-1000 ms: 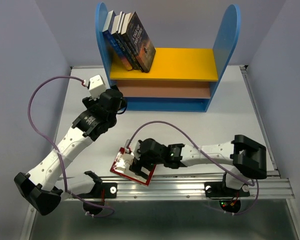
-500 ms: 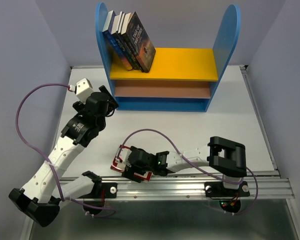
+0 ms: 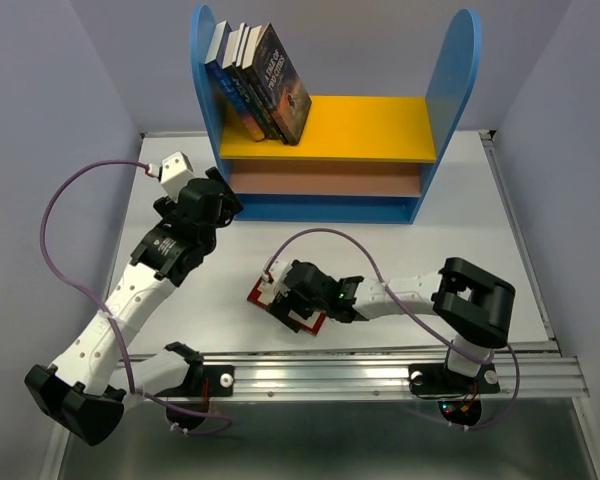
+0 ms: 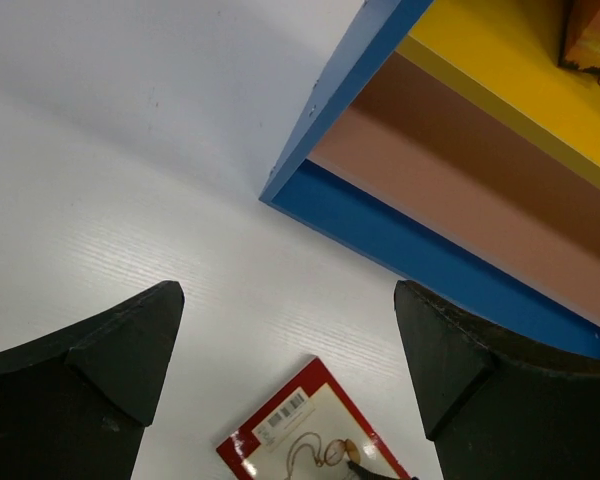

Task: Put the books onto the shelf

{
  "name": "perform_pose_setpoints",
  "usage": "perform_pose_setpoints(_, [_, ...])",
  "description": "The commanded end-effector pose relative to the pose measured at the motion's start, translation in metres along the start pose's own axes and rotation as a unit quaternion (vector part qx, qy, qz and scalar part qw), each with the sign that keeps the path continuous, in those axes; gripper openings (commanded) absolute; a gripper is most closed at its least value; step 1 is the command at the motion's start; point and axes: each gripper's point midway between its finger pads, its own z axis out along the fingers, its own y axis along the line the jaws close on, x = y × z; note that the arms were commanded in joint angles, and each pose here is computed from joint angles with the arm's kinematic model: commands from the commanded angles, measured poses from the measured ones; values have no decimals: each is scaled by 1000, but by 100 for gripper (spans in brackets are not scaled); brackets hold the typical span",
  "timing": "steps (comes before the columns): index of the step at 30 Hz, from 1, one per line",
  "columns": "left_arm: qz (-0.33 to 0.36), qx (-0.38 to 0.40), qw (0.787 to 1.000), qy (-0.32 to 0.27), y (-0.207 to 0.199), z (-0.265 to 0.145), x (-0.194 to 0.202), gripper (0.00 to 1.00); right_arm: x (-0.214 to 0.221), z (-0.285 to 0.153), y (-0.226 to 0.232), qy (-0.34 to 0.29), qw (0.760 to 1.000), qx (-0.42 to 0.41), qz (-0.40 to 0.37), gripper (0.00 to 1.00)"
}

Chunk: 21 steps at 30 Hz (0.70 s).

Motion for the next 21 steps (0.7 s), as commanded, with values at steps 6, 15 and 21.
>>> perform_pose_setpoints(6, [39, 59, 997, 42, -27, 19, 31, 99, 33, -38, -34, 15, 998, -39, -43, 100])
perform_pose_setpoints(15, [77, 179, 972, 134, -78, 31, 97, 99, 13, -96, -64, -48, 995, 21, 81, 100])
perform_pose_setpoints(21, [133, 185, 956, 186, -98, 47, 147, 99, 46, -126, -37, -19, 956, 0, 293, 100])
